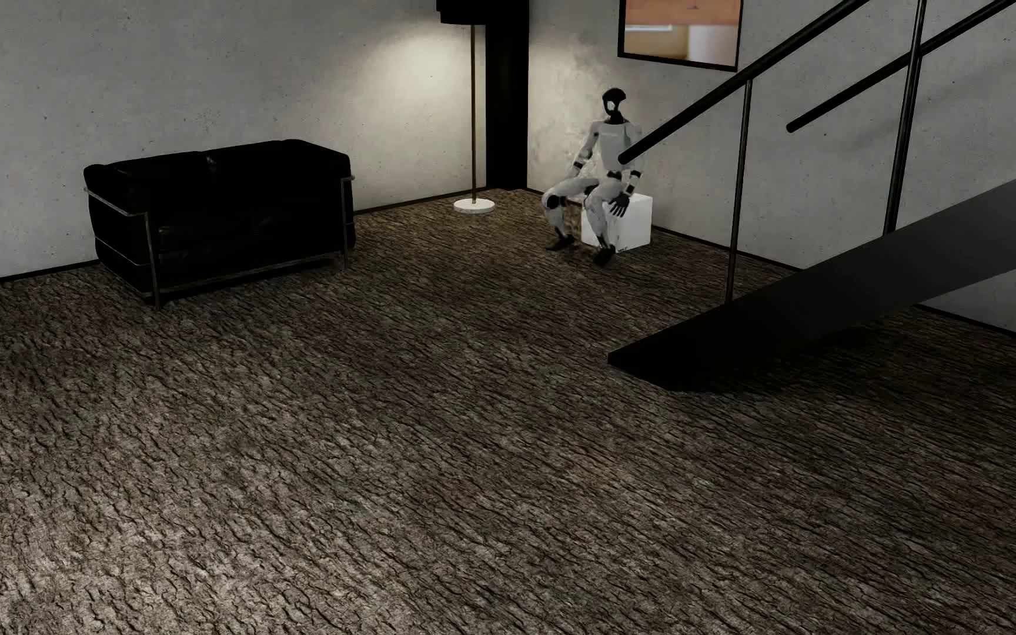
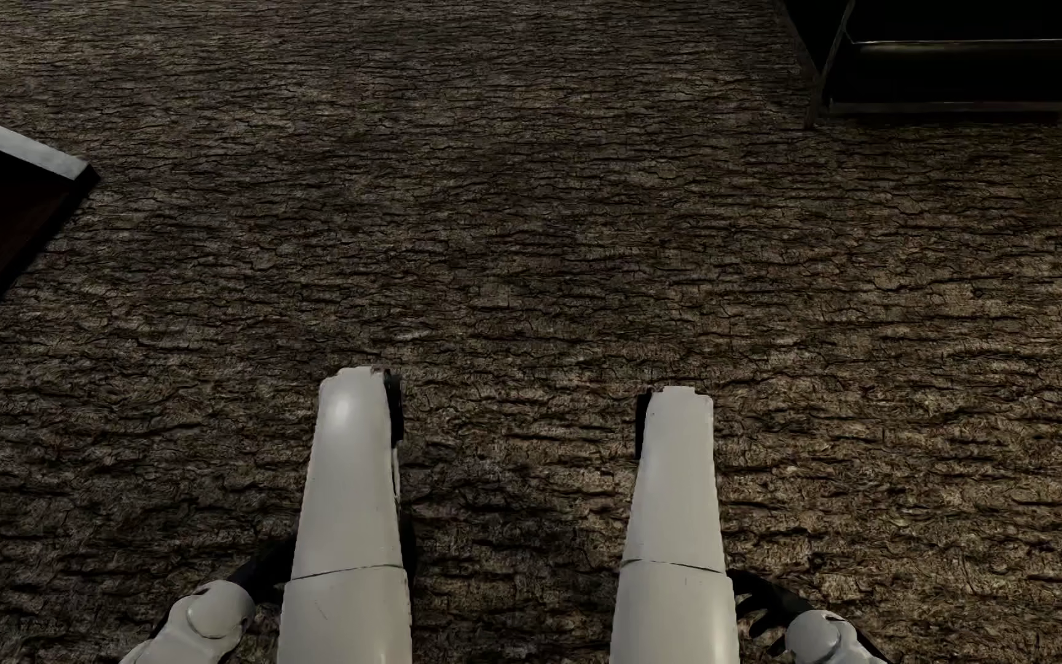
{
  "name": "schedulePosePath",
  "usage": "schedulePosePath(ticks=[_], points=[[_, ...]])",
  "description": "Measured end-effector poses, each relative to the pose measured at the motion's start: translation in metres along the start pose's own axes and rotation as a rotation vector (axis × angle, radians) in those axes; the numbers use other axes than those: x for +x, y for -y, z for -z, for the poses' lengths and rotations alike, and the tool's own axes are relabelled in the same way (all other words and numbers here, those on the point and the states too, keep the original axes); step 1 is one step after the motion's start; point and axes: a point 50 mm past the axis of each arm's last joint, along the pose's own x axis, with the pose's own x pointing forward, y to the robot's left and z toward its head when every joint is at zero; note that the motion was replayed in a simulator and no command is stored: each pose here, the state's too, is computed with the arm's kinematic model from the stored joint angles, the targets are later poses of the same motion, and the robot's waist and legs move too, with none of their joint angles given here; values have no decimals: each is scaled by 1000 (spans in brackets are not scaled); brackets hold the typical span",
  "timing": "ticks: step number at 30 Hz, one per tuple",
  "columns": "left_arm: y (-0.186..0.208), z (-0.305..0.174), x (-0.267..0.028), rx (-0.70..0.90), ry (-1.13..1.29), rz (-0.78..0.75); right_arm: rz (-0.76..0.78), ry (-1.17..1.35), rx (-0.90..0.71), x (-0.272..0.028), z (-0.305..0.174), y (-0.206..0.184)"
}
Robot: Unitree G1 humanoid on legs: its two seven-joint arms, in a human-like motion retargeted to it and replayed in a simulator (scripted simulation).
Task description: Rise from the white box
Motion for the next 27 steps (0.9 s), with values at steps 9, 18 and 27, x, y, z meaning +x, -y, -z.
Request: schedulePosePath(ticks=[9,18,27], points=[[67,64,-25,-45,-192,216,-177,-152,133,-21,60,-72],[53,48,-20,-103,-110,111,-84,-11,168,-13,25,-51],[-77,-138,-65,-14,734,-432,496,807,-211,-79,-163,80]])
